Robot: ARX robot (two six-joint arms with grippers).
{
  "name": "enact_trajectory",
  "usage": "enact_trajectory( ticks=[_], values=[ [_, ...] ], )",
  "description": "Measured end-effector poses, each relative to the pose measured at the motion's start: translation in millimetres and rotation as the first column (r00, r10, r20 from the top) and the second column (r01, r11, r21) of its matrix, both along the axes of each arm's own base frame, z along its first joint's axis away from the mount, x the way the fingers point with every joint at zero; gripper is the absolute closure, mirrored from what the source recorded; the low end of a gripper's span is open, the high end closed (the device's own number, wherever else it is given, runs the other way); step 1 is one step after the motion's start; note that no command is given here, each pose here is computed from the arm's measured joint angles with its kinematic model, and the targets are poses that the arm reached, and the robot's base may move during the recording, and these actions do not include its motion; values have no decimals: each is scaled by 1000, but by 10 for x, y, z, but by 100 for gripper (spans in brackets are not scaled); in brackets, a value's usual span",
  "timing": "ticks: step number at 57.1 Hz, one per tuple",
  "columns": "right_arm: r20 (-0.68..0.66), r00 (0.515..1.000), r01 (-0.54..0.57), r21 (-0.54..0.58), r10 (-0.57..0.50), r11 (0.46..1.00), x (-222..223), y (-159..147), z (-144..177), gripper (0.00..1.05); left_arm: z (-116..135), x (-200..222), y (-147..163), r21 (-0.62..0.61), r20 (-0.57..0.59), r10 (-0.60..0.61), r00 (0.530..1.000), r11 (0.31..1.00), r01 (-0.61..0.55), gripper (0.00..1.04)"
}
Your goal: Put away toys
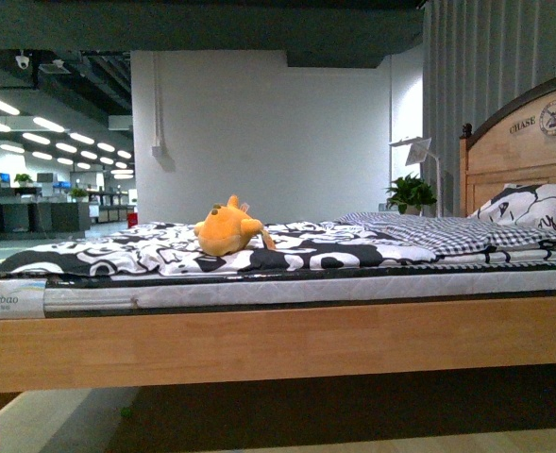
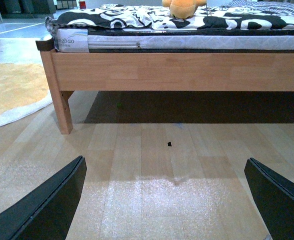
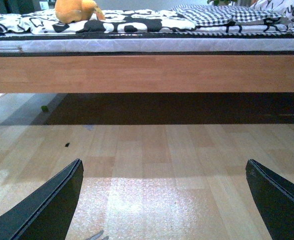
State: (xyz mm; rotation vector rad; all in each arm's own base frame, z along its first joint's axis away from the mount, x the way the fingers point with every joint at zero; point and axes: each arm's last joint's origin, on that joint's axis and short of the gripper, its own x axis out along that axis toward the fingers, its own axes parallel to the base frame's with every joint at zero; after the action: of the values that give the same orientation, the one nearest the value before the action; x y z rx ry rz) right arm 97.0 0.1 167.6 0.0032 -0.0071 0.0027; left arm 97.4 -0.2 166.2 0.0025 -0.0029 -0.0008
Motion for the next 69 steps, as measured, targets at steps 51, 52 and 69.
enact_trajectory(
  ticks=[51, 52, 69],
  values=[
    [0, 1000, 0, 0, 0, 1000, 0, 0, 0, 6, 0, 0, 0, 0, 0, 0, 1000, 1000, 0, 6],
    [0, 1000, 0, 0, 0, 1000, 0, 0, 0, 6, 0, 0, 0, 0, 0, 0, 1000, 1000, 0, 6],
    [0, 1000, 0, 0, 0, 1000, 0, 0, 0, 6, 0, 0, 0, 0, 0, 0, 1000, 1000, 0, 6]
  ],
)
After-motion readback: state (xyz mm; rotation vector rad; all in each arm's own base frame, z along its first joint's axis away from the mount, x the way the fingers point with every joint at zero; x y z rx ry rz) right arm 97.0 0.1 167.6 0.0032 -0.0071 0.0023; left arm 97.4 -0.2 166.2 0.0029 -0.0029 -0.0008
